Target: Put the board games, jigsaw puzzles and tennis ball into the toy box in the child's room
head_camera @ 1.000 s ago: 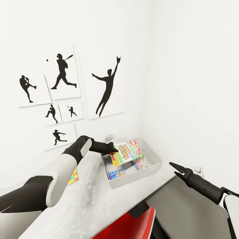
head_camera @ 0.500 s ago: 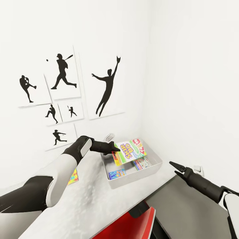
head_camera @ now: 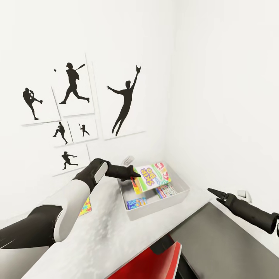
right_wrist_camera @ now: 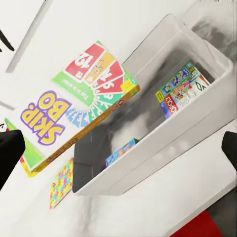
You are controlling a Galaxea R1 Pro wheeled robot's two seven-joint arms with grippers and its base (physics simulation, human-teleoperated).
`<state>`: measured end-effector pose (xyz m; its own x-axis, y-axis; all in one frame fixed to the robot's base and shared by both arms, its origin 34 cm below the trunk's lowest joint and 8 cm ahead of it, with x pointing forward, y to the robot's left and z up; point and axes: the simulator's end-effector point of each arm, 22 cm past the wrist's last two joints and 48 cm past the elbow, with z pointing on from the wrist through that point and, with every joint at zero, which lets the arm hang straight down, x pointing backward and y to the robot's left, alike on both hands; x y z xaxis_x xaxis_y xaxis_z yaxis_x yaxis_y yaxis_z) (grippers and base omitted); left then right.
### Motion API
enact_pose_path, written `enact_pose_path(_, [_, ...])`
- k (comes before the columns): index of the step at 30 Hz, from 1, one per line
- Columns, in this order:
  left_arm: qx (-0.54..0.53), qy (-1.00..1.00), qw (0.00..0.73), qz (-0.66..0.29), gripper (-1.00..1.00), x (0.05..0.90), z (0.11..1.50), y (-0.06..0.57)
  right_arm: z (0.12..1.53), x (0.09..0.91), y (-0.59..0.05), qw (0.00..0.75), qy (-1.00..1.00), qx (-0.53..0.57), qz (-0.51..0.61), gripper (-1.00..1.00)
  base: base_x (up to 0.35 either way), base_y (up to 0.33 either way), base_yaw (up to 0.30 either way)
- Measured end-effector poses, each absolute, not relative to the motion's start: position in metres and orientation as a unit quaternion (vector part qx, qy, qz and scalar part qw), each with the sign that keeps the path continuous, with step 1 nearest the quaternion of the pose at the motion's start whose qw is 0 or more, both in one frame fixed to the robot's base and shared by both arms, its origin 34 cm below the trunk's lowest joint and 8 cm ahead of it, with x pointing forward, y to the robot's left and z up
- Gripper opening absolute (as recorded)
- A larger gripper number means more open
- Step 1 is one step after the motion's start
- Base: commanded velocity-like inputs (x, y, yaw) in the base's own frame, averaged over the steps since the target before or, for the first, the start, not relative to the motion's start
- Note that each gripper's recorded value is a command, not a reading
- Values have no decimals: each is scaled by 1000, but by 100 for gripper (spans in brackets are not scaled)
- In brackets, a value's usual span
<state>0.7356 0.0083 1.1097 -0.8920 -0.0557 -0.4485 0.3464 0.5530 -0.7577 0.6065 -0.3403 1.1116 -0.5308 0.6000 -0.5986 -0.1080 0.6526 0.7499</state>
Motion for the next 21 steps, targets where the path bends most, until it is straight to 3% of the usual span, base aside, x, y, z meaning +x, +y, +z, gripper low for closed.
enact_pose_path(5, [86, 855, 215, -465, -100, 735, 1109, 8, 1128, 659, -348, 464, 799, 168, 342, 100, 0, 0, 0])
enact_pose_path(11, [86, 855, 210, -467, -100, 734, 1106, 4, 1109, 739, -345, 397, 836, 209, 317, 100, 0, 0, 0])
enact_pose_path(21, [86, 855, 208, -467, -100, 734, 1104, 3, 1072, 750, -322, 332, 870, 202, 303, 100, 0, 0, 0])
